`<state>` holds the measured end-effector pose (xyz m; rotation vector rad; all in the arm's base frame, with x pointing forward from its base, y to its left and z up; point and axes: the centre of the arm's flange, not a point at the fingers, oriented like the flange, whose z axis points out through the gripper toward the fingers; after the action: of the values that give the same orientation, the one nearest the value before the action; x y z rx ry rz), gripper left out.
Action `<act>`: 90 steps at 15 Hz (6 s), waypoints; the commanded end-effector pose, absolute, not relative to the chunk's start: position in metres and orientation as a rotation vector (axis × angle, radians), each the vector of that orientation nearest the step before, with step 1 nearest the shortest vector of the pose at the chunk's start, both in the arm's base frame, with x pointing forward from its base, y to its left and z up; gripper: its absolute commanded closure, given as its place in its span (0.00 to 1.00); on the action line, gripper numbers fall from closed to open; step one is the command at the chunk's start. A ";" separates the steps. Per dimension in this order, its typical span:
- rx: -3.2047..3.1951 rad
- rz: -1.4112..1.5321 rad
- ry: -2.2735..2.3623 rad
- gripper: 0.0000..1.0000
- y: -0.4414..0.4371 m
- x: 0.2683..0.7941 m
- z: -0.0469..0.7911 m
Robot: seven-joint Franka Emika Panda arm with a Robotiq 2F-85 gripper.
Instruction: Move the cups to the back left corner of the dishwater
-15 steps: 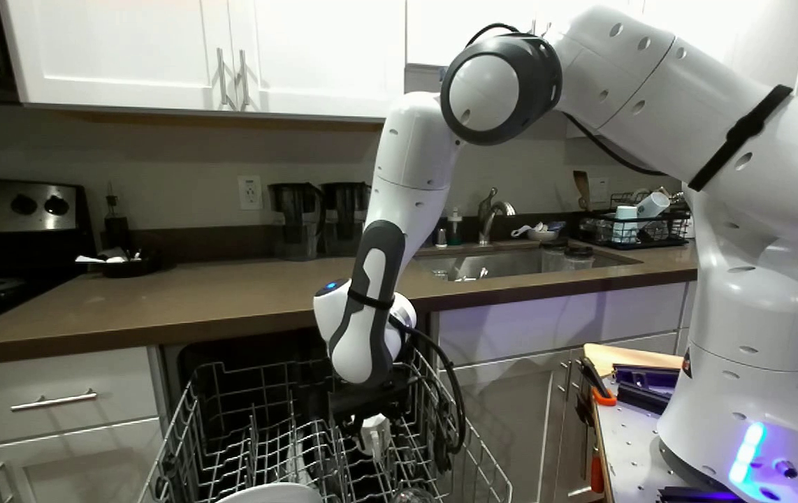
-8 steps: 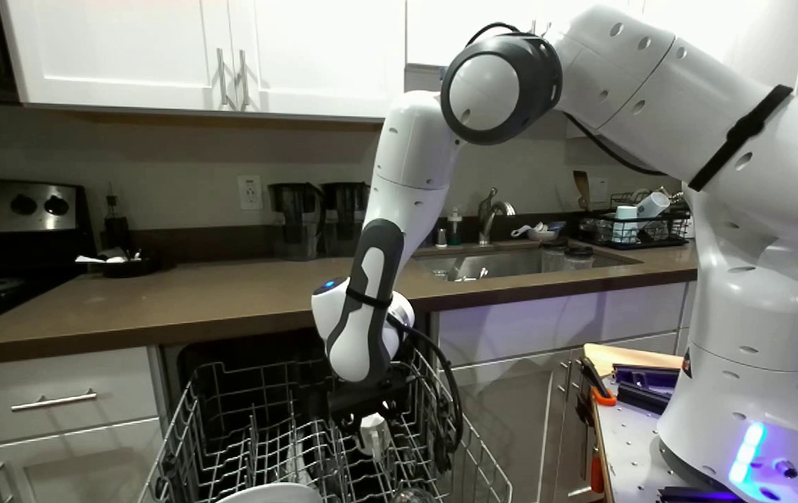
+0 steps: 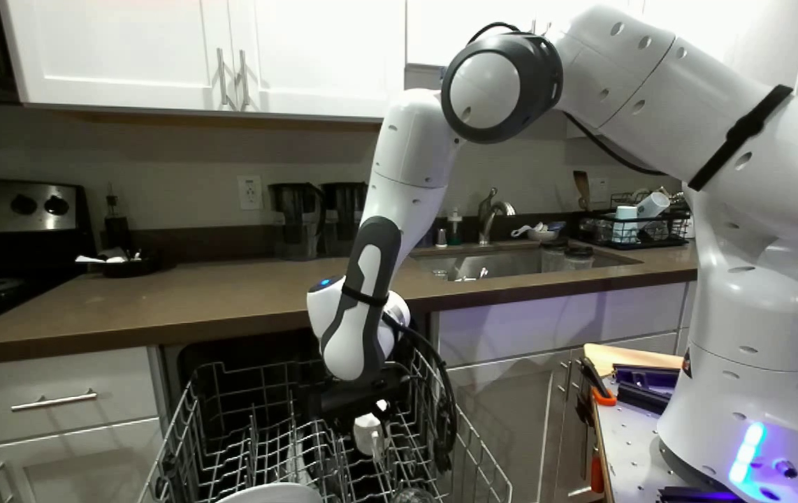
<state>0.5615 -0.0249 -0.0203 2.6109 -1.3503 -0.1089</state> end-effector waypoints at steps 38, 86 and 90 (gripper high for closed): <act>2.570 -0.147 -1.405 0.77 -0.048 0.555 -0.044; 2.524 -0.001 -1.327 0.90 -0.031 0.557 0.042; 2.536 -0.003 -1.317 0.90 -0.029 0.556 0.046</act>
<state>0.5615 -0.0314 0.0231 2.5483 -1.3142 -0.0072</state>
